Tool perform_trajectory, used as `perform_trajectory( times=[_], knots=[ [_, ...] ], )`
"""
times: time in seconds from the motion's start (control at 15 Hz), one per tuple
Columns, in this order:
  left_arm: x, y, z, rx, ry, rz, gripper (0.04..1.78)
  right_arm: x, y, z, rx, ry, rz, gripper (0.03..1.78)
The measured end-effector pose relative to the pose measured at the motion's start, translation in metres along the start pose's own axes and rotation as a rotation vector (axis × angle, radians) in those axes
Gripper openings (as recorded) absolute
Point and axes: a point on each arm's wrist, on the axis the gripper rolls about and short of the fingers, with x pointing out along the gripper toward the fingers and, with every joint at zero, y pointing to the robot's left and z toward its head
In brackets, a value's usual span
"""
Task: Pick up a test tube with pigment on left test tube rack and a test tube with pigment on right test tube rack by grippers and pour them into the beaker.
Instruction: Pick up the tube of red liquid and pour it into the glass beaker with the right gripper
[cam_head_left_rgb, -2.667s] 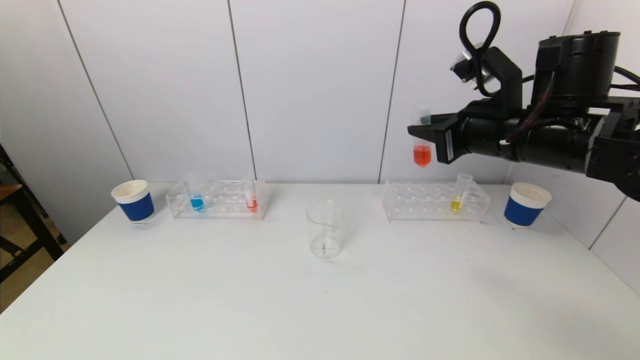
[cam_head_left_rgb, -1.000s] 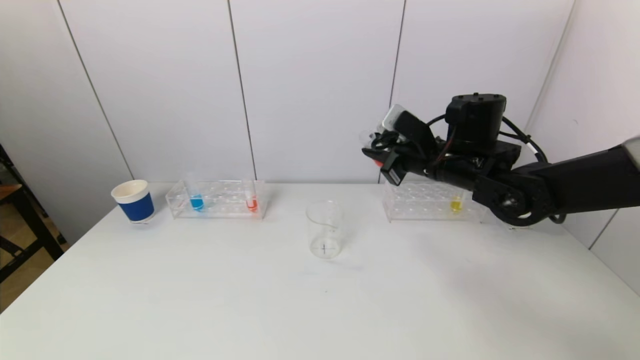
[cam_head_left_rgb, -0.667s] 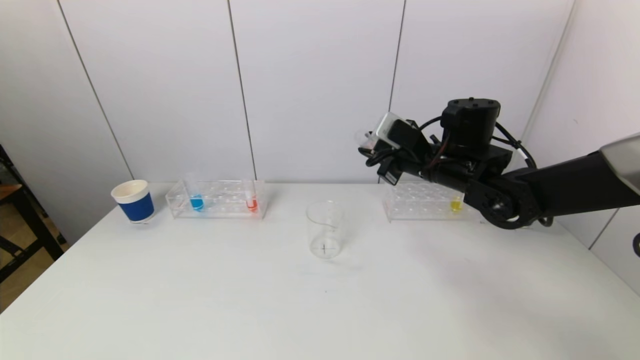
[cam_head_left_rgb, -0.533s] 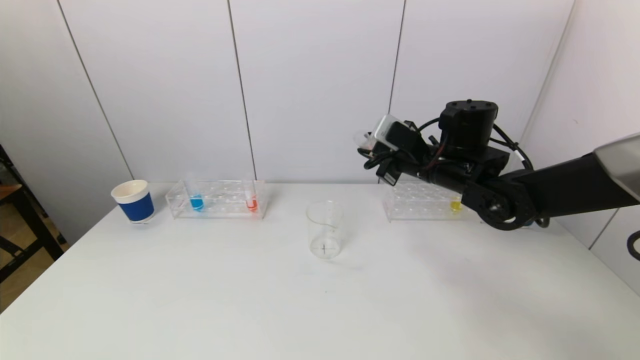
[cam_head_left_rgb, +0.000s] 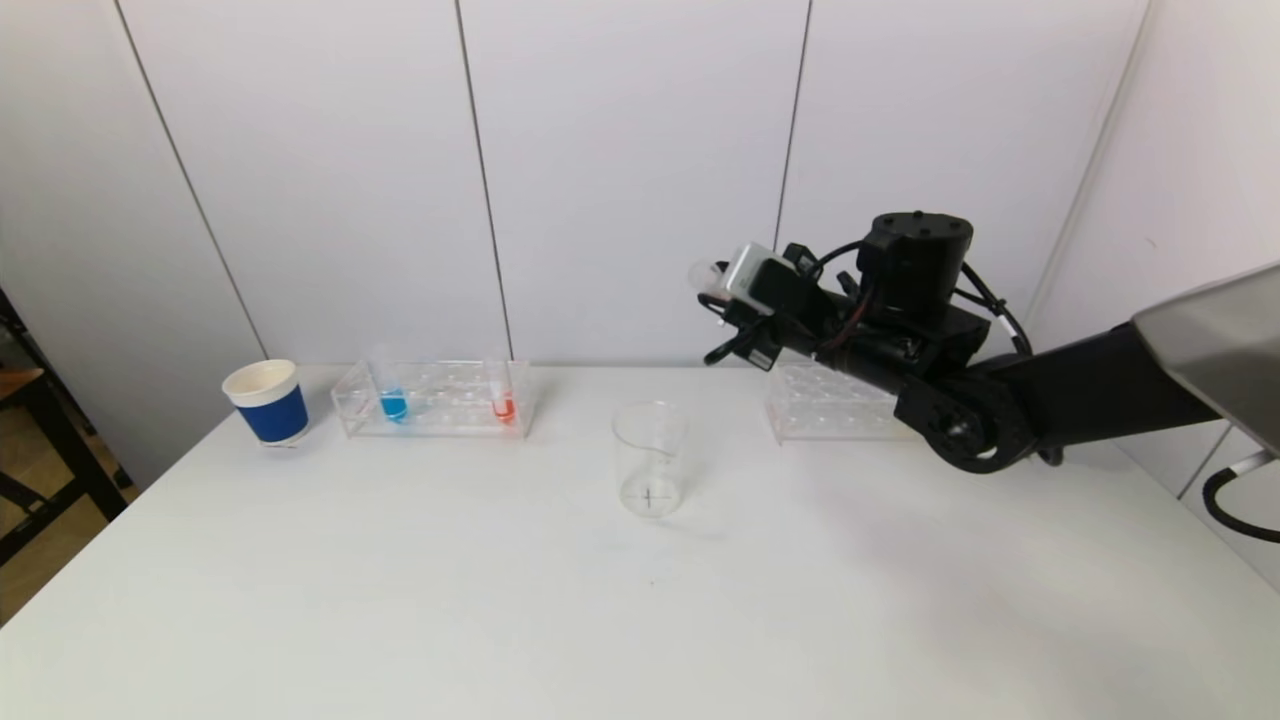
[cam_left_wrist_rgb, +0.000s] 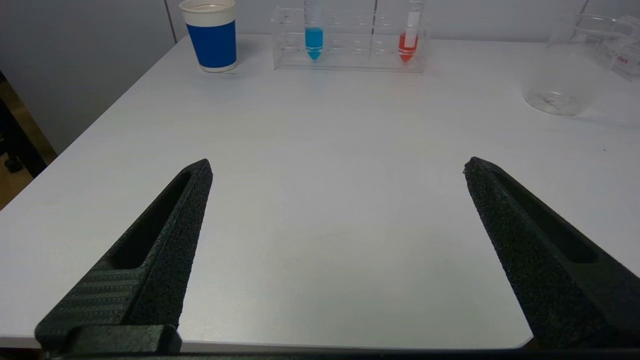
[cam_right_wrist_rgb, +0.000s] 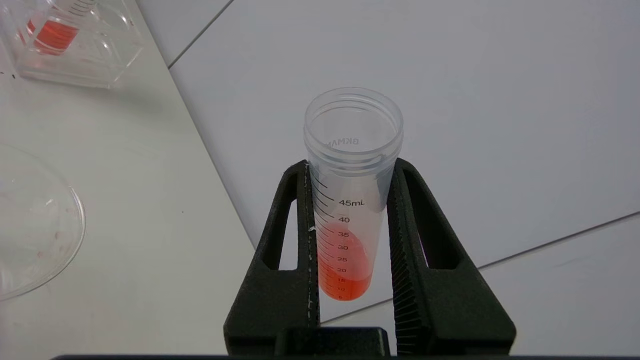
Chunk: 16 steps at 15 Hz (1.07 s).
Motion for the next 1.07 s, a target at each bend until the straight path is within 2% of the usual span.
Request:
perform_trajectory(
  times=[0.33,1.07],
  knots=[
    [0.000,0.000,0.000,0.001,0.000,0.001,1.76,0.008,0.016,0.003,-0.005,-0.026,0.012,0.47],
    [0.000,0.000,0.000,0.000,0.000,0.000,1.76,0.006,0.033,-0.007,-0.097,-0.056,-0.020,0.47]
  ],
)
